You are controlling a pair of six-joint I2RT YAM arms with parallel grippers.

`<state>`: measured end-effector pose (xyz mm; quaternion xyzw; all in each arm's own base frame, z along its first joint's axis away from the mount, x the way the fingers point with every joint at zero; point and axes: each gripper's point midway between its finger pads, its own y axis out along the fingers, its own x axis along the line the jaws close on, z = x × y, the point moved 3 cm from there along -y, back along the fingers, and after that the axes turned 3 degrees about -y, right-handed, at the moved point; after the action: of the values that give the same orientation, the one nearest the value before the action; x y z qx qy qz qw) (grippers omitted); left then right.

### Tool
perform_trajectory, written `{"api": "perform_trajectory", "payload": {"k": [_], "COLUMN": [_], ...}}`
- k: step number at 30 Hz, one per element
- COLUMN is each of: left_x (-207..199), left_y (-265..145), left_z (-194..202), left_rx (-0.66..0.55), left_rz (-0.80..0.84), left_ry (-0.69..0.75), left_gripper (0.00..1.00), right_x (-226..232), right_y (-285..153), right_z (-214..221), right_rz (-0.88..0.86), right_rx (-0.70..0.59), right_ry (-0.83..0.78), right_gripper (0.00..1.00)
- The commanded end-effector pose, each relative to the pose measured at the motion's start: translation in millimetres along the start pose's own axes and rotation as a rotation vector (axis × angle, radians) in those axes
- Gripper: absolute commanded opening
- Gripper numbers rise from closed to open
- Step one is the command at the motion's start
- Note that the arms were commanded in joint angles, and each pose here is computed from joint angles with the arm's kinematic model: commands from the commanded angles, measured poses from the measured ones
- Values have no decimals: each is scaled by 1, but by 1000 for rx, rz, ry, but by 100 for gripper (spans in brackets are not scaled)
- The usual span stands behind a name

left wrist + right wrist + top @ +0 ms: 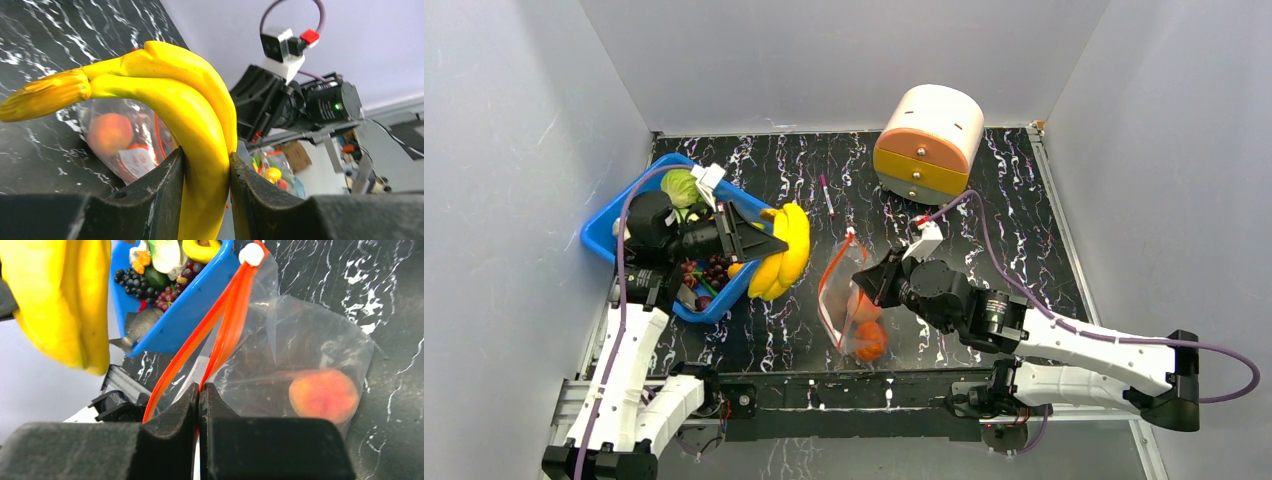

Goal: Place the food in the zip-top bag and seal the zipper
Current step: Place the fake fruit in the zipper food storage bag.

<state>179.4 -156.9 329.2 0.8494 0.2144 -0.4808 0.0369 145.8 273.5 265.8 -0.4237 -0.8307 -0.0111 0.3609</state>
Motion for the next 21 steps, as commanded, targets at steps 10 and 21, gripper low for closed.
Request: {"api": "perform_trajectory", "payload": {"k": [10,21], "left_x": [-55,-56], "left_y": [-11,-3], "left_z": [48,42], "left_rx": [240,256], "left_rz": [294,282], "left_ry": [34,-152], "left_gripper": [12,13], "right_x": [21,36], "right_y": [-13,-4], "right_z": [-72,-56], "right_rz": [-11,-116], "right_rx": [-251,-190], "right_ry": [-242,-243], "right_gripper": [0,0]}}
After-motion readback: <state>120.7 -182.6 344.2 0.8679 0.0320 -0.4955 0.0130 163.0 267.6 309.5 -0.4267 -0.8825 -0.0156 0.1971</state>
